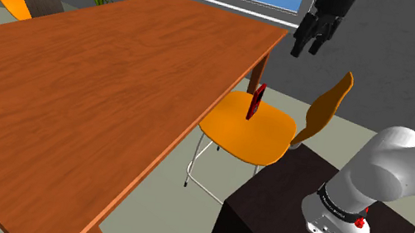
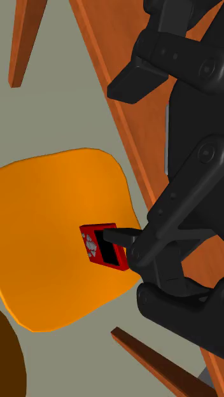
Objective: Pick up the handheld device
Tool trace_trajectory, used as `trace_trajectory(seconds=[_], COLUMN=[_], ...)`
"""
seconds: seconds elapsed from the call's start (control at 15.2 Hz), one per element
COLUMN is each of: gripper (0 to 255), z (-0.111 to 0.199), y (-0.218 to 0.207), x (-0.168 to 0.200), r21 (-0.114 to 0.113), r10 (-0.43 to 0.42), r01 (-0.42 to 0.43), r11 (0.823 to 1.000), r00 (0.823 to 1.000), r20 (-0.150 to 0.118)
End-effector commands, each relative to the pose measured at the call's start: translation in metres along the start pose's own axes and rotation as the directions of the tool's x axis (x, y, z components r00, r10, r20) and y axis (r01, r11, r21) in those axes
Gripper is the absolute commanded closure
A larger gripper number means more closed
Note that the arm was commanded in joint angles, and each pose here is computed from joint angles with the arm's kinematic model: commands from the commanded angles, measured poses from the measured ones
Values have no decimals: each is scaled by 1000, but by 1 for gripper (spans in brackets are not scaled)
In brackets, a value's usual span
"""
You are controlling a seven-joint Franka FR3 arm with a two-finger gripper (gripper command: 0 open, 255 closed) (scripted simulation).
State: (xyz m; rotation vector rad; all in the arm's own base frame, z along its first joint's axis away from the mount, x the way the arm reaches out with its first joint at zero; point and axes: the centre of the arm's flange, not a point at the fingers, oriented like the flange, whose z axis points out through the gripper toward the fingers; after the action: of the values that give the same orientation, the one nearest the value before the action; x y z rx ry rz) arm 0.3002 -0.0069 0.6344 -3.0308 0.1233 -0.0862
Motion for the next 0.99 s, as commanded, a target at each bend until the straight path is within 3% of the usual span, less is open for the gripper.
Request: trace_trajectory(seconds=[0.0,0.2,0.46,0.66,0.92], gripper=[0,0,0,0,0], z=[0,30,69,98,136], y=[0,5,16,28,49], x=[0,22,51,72,98], r21=[0,-23,-51,-69,-89], r10=[0,117,270,380,516], r01=[0,-118,-272,-384,-524], r11=[1000,993,961,921,847], r00=[1000,993,962,923,851], r20=[0,-17,-43,-65,-98])
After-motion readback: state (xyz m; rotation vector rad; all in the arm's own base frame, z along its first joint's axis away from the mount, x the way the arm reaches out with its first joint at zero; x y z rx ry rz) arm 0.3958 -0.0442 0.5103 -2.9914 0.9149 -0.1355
